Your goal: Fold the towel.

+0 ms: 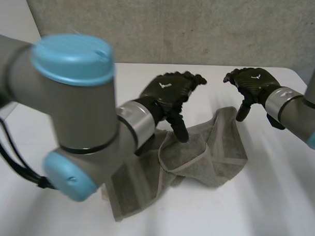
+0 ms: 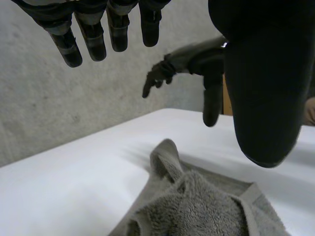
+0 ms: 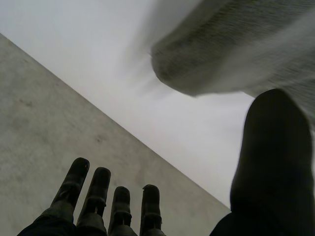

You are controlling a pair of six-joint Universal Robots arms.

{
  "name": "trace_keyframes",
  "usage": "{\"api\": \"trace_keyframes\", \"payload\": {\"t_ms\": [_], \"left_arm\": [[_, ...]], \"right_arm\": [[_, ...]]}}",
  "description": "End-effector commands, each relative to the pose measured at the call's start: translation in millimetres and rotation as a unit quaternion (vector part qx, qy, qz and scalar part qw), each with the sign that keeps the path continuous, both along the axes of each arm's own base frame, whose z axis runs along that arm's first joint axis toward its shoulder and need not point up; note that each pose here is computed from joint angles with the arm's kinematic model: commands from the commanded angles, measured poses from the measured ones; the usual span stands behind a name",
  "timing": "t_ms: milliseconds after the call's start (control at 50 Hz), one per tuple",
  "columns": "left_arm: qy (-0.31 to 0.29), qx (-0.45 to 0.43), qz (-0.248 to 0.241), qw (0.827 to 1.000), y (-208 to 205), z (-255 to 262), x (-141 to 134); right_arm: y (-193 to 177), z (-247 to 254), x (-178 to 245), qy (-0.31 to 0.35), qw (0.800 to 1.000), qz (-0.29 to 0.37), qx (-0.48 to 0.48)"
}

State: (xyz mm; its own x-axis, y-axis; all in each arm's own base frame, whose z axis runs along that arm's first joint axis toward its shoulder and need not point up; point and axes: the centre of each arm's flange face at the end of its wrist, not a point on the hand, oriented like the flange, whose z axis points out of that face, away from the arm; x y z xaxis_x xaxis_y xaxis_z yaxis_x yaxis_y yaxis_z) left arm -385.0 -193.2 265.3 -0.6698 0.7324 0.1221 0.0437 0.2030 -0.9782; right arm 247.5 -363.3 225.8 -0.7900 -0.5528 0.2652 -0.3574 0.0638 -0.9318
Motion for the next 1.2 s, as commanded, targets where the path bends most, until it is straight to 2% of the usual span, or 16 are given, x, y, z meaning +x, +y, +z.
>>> {"api": "trace_keyframes", "payload": {"t_ms": [20, 160, 260, 360, 560, 680, 980, 1200], "left_arm": [[0.004, -0.002, 0.021, 1.000, 21, 26, 38], [-0.026, 0.021, 0.058, 0.998, 41, 11, 69], [-0.068, 0.068, 0.139, 0.986, 45, -23, 100], [-0.086, 0.114, 0.179, 0.973, 46, -47, 118], [-0.122, 0.164, 0.192, 0.960, 52, -78, 131], [-0.135, 0.178, 0.193, 0.956, 52, -88, 133], [-0.128, 0.193, 0.157, 0.960, 47, -101, 119], [-0.100, 0.169, 0.145, 0.970, 37, -103, 99]], "right_arm": [[54, 15, -4, -0.016, 0.998, 0.053, 0.007], [94, 9, -7, -0.018, 0.995, 0.091, 0.029], [128, 2, -6, -0.029, 0.988, 0.141, 0.055], [149, -6, -5, -0.022, 0.983, 0.170, 0.059], [160, -33, -5, 0.027, 0.981, 0.193, 0.028], [163, -49, 2, 0.036, 0.976, 0.210, 0.042], [146, -67, 10, 0.034, 0.976, 0.213, 0.017], [132, -48, 11, 0.028, 0.981, 0.189, -0.013]]}}
